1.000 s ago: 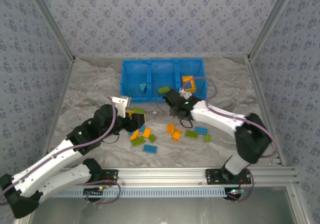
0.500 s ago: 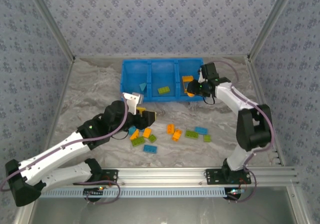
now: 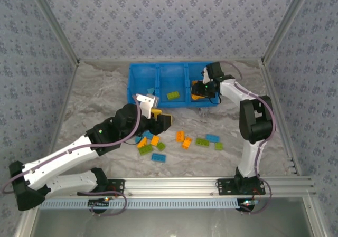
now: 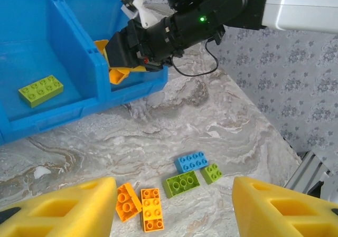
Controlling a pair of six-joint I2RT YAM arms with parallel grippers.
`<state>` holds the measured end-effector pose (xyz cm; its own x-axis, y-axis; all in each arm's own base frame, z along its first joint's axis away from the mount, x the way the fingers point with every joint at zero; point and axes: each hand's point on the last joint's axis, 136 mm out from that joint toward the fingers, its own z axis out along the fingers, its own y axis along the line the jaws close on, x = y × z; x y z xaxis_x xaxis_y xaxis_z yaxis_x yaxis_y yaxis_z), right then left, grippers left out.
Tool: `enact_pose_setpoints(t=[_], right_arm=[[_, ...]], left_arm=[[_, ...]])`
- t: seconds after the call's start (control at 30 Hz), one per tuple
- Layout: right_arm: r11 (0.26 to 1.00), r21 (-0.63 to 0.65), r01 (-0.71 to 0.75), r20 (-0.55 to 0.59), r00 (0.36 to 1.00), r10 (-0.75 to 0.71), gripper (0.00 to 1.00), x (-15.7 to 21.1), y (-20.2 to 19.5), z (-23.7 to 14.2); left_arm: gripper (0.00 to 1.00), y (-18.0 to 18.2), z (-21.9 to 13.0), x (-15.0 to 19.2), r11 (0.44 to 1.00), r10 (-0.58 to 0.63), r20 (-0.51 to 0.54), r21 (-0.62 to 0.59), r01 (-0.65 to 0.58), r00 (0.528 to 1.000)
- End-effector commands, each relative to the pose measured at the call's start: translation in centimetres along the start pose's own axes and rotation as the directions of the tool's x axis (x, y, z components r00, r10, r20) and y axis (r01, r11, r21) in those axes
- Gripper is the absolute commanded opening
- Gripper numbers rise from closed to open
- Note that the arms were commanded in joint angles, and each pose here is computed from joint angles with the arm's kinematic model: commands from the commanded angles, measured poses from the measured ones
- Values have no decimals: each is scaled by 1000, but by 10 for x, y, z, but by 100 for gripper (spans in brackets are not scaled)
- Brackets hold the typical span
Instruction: Sort the legos into containers by color
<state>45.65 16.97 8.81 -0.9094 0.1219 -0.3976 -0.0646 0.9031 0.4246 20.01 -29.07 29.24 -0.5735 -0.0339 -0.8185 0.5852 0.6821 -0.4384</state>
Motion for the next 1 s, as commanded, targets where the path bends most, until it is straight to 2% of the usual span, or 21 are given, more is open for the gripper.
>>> enact_pose_setpoints(t=[0.0,0.1,0.27,0.43,0.67,0.83,0.97], right_arm=[[1000,-8,16,-27,999,-16,42,-1,-1,3],[1000,1,16,-26,1000,-16,53,-2,-3,2],[1000,17,25,9,1000,-25,62,-9,0,-13],[999,26,41,50,998,-43,60,-15,6,-34],[993,71,97,201,973,-110,58,-33,30,-102],[982,118,147,355,917,-180,56,-24,49,-168],[970,89,228,499,832,-241,57,9,79,-214]], left_arm=[[60,-13,-5,-19,999,15,54,29,-17,998],[60,-12,-5,-17,1000,13,51,26,-15,999],[59,-11,-4,-16,1000,9,47,23,-11,999],[59,-10,-3,-16,1000,7,47,17,-7,999],[59,-2,-7,-12,1000,-12,41,-22,12,999],[59,7,-12,-10,997,-25,37,-71,28,999],[59,22,-15,-1,988,-49,2,-148,48,999]])
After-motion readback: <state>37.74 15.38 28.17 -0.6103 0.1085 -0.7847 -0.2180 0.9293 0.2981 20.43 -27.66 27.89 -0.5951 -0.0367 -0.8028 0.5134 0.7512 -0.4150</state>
